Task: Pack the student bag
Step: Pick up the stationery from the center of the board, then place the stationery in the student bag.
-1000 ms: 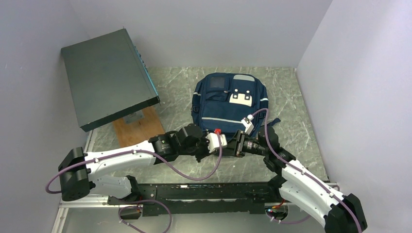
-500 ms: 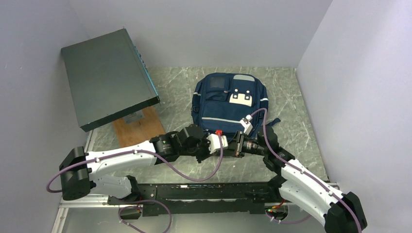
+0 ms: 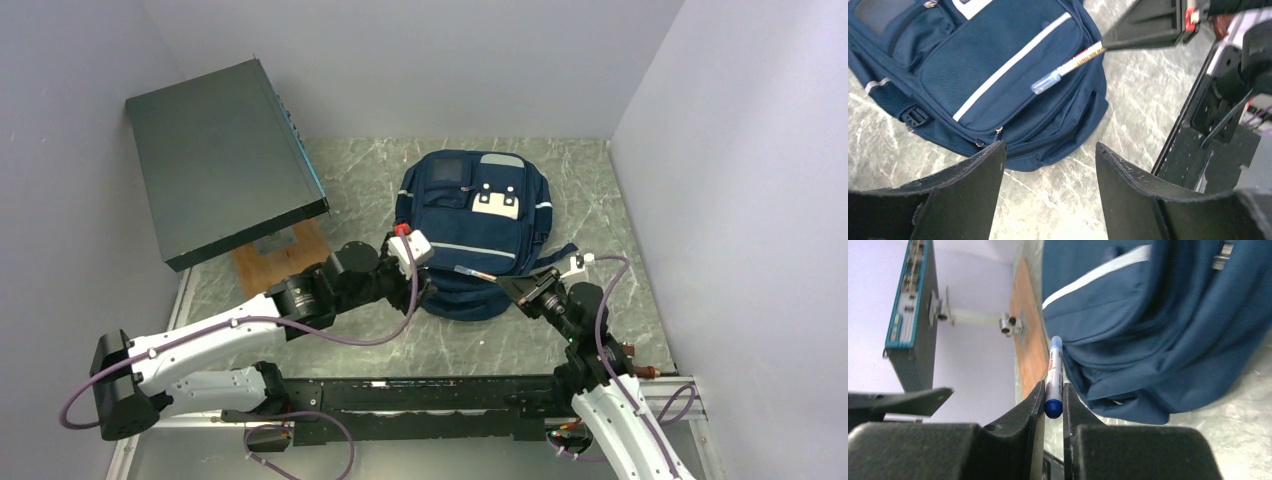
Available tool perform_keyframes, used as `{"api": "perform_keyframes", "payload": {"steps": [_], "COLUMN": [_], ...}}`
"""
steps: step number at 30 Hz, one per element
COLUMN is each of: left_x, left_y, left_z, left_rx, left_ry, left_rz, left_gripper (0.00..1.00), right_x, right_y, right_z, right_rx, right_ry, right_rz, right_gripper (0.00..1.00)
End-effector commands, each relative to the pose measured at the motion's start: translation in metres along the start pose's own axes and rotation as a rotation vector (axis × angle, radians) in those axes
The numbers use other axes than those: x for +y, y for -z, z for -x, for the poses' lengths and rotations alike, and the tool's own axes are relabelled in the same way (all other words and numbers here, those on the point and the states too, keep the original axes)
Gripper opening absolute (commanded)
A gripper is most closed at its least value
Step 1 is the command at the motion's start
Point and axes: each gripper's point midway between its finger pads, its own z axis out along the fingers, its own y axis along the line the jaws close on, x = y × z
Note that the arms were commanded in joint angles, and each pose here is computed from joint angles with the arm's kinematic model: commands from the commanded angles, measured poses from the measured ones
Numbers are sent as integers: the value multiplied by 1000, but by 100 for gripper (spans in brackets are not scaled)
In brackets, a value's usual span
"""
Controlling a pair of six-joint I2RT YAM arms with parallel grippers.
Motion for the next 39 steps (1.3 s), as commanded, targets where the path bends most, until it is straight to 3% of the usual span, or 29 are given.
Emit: {"api": "perform_keyframes", "payload": {"steps": [1,6,14,17,22,26,32,39], "left_x": [18,26,39,39,52,56,70,70], "left_y": [7,-4,-74,-110,-141,-150,-153,-148], "left_z": [9,0,-8,-27,-40,-43,-47,-32], "left_rx": [-58,-29,94,154,229,237,299,267], "left_ry": [113,163,53,-89,-396,-462,-394,-296], "left_rz": [111,148,210,225,390,428,460,378], "left_gripper": [71,80,81,99,100,98,78,28], "right_x": [-26,-29,-26,-26,-22,-23,-26,-17], "right_y": [-7,-5,37,58,82,82,75,64], "right_z": [8,9,33,46,55,47,30,23], "right_rx": [-82,-85,-118,-171,-246,-225,-156,-115], "right_ry": [-176,-165,102,145,163,153,118,97], "right_rz": [-69,-93,-306,-384,-393,-356,-320,-259], "right_gripper": [0,0,0,0,0,0,0,0]}}
